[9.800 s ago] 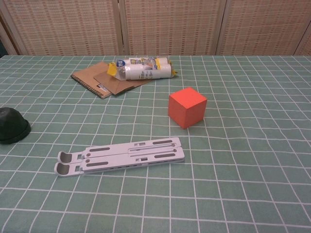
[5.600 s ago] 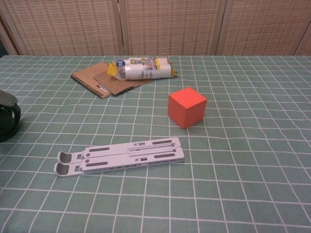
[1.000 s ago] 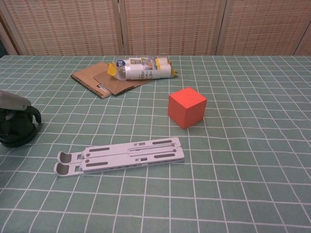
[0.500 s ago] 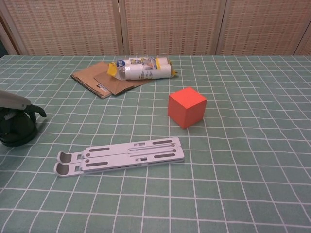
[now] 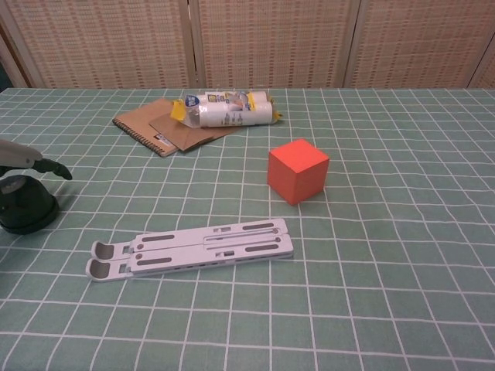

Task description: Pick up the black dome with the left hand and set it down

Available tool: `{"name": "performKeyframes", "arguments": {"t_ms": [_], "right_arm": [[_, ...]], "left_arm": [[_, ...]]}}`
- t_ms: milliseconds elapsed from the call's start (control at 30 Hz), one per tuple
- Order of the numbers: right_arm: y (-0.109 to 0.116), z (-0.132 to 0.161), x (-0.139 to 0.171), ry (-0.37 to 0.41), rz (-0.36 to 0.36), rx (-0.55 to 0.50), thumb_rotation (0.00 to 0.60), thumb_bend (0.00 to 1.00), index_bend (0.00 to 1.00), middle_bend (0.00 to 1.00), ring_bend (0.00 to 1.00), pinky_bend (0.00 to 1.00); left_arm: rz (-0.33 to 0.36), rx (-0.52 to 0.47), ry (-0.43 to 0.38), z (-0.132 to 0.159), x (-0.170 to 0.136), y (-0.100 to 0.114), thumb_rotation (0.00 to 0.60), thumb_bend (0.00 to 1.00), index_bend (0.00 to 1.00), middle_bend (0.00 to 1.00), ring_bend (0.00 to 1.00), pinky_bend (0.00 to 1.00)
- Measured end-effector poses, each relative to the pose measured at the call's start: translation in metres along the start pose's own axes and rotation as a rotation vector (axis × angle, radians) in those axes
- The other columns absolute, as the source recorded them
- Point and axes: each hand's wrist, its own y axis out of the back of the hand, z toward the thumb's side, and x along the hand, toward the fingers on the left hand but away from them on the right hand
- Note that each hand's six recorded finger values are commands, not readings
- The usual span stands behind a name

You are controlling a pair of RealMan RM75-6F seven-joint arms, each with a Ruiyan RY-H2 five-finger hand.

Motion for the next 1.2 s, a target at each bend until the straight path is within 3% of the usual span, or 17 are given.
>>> {"name": "performKeyframes", "arguments": {"t_ms": [267, 367, 467, 633, 700, 800, 900, 967, 1200], "right_arm": [[-0.002, 0.001, 0.001, 0.002, 0.005, 0.009, 0.600, 0.18, 0.00, 0.00, 0.00, 0.00], [-0.003, 0.001, 0.000, -0.002, 0.006, 0.010, 0.600, 0.18, 0.00, 0.00, 0.00, 0.00], [-0.006, 0.001, -0.002, -0.002, 0.015, 0.010, 0.600, 0.18, 0.00, 0.00, 0.00, 0.00], [-0.010, 0.005, -0.001, 0.011, 0.028, 0.018, 0.600, 0.18, 0.00, 0.00, 0.00, 0.00], [-0.010, 0.006, -0.001, 0.013, 0.026, 0.019, 0.600, 0.18, 0.00, 0.00, 0.00, 0.00], [-0.010, 0.007, 0.000, 0.014, 0.027, 0.015, 0.600, 0.18, 0.00, 0.00, 0.00, 0.00], [-0.009, 0.006, 0.000, 0.014, 0.023, 0.013, 0.600, 0.18, 0.00, 0.00, 0.00, 0.00], [-0.008, 0.005, 0.000, 0.011, 0.017, 0.009, 0.600, 0.18, 0.00, 0.00, 0.00, 0.00], [-0.008, 0.005, -0.001, 0.011, 0.020, 0.013, 0.600, 0.18, 0.00, 0.00, 0.00, 0.00]], "left_arm": [[0.064, -0.052, -0.024, -0.003, -0.013, 0.007, 0.600, 0.44, 0.00, 0.00, 0.00, 0.00], [0.126, -0.070, -0.035, -0.007, -0.024, 0.008, 0.600, 0.43, 0.00, 0.00, 0.00, 0.00], [0.236, -0.078, -0.054, -0.015, -0.038, 0.007, 0.600, 0.42, 0.00, 0.00, 0.00, 0.00], [0.497, -0.145, -0.111, -0.034, -0.078, -0.006, 0.600, 0.42, 0.00, 0.00, 0.00, 0.00], [0.594, -0.210, -0.128, -0.048, -0.098, -0.021, 0.600, 0.42, 0.00, 0.00, 0.00, 0.00], [0.669, -0.285, -0.135, -0.068, -0.120, -0.047, 0.600, 0.43, 0.00, 0.00, 0.00, 0.00], [0.682, -0.291, -0.128, -0.080, -0.126, -0.056, 0.600, 0.43, 0.00, 0.00, 0.00, 0.00], [0.654, -0.280, -0.132, -0.077, -0.122, -0.057, 0.600, 0.42, 0.00, 0.00, 0.00, 0.00], [0.413, -0.213, -0.171, -0.050, -0.082, -0.065, 0.600, 0.41, 0.00, 0.00, 0.00, 0.01]]}}
